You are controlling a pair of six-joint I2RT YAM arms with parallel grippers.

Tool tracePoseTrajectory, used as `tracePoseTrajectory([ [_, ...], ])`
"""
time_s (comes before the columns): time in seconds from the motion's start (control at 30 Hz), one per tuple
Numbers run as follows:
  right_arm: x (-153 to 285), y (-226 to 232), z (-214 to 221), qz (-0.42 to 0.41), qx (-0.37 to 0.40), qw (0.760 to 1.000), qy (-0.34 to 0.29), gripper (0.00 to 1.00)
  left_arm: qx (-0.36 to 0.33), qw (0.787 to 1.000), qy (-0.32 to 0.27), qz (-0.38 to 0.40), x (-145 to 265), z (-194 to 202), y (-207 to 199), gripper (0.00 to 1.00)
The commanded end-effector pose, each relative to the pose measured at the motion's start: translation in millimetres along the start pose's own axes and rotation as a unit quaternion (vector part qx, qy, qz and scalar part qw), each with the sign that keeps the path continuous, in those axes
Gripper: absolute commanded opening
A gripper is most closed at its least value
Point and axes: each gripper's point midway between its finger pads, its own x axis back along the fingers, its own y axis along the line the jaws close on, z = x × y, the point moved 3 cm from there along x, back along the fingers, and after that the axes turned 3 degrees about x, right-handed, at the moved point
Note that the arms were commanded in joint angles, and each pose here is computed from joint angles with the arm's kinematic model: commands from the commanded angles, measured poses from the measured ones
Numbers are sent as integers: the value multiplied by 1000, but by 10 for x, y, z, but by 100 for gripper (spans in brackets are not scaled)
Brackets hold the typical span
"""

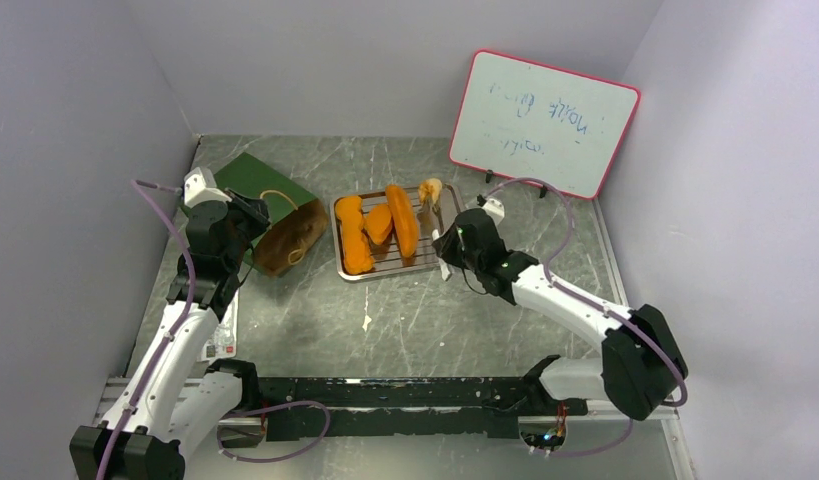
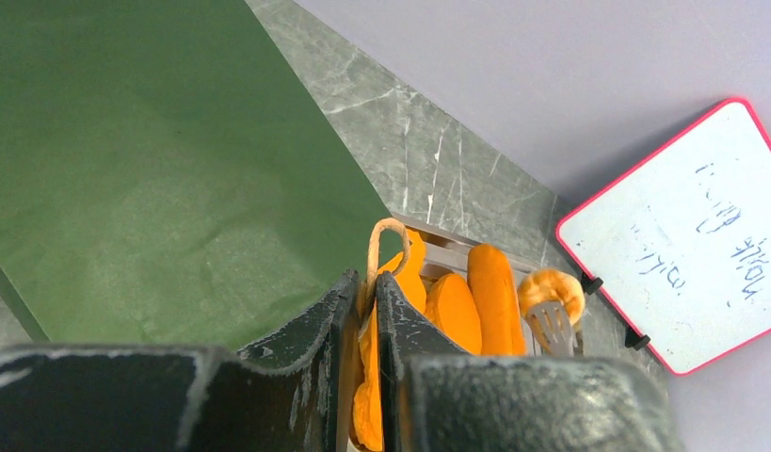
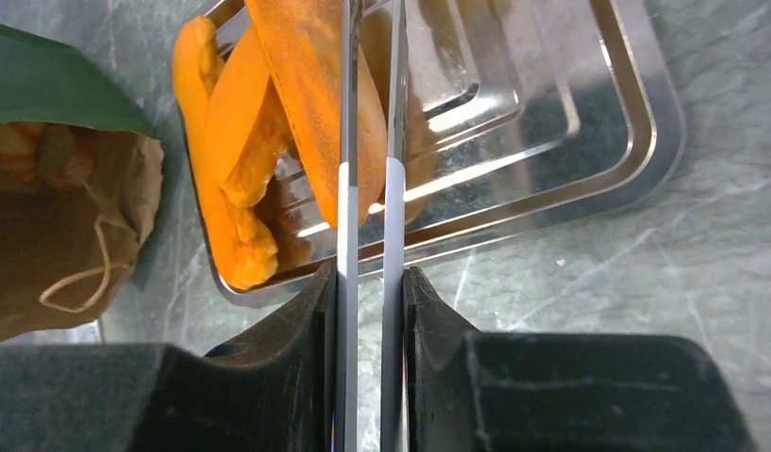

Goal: Take the fake bread out of the paper bag
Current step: Place the fake bread in the container.

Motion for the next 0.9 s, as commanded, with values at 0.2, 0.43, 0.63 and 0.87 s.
tracePoseTrajectory([
  [0.2, -180, 159, -13, -73, -77, 994, 21, 14, -1, 999, -7, 33, 14, -73, -115, 7],
  [0.43, -166, 69, 20, -60, -93, 994, 22, 39, -3, 999, -5, 35, 12, -71, -128, 7],
  [0.63, -133, 23, 24, -51, -98, 994, 22, 45, -1, 999, -2, 36, 14, -54, -125, 7],
  [0.87, 42, -14, -69, -47, -101, 994, 2, 45, -1, 999, -4, 38, 21, -75, -141, 7],
])
